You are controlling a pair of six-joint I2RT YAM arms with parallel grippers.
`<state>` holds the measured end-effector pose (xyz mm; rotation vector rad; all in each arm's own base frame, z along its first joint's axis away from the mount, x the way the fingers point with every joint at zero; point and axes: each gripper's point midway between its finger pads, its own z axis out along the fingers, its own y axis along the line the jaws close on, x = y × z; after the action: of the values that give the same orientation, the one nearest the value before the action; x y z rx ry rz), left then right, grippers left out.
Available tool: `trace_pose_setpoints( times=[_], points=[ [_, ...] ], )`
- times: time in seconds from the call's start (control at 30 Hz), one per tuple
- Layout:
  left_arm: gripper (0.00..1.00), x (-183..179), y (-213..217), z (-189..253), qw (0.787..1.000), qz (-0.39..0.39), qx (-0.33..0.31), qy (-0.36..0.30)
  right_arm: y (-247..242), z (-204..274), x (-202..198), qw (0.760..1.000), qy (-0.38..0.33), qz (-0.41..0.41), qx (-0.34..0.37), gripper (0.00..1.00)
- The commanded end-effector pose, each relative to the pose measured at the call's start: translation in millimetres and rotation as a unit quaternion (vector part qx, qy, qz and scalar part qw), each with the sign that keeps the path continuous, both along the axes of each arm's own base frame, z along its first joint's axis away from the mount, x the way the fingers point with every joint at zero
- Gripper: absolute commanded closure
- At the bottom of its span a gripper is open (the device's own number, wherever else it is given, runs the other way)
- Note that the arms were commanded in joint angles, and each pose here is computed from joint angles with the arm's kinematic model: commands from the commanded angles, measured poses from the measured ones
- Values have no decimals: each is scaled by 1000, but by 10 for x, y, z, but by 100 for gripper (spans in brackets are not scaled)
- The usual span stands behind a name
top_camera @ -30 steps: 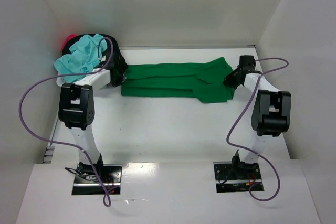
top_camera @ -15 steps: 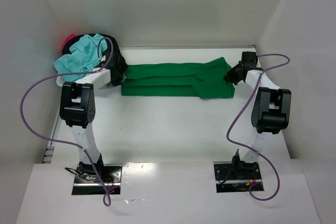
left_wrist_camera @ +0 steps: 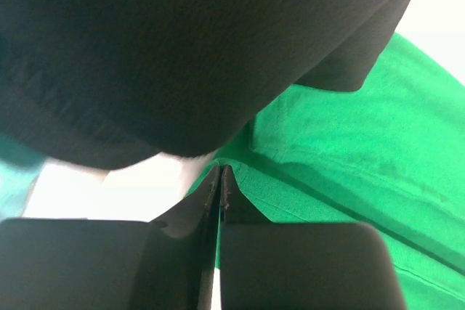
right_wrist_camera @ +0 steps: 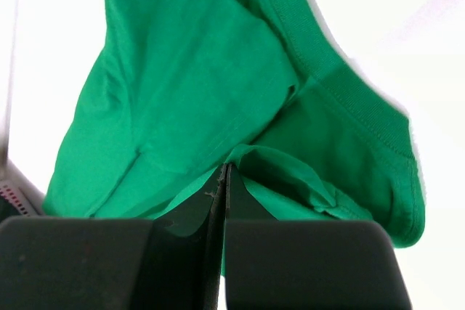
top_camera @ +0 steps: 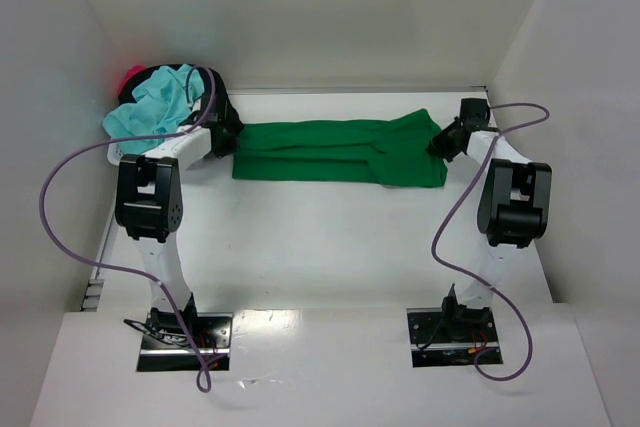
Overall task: Fold and stack the t-shirts
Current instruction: Fold the other side of the tshirt into a rectangle
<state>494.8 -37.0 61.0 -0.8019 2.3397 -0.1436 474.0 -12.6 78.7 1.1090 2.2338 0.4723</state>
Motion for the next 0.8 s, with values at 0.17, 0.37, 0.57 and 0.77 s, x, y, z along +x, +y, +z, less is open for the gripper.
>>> trace_pose_setpoints(
  times=[0.17,0.37,0.57,0.77],
  points=[
    [96,256,-16,-73,1000,-16,-5,-12,-108,-104,199,1000,-13,1,-14,100],
    [83,290,-2,-99,1000,-13,-1,-8,-127,-78,285,1000,-20,8,-22,94],
    [45,243,-6,148,999,-18,-2,-33,-107,88,308,998,-41,31,-31,54],
    [23,236,-306,642,988,-96,-54,-106,-56,291,63,997,-58,45,-40,22]
  ],
)
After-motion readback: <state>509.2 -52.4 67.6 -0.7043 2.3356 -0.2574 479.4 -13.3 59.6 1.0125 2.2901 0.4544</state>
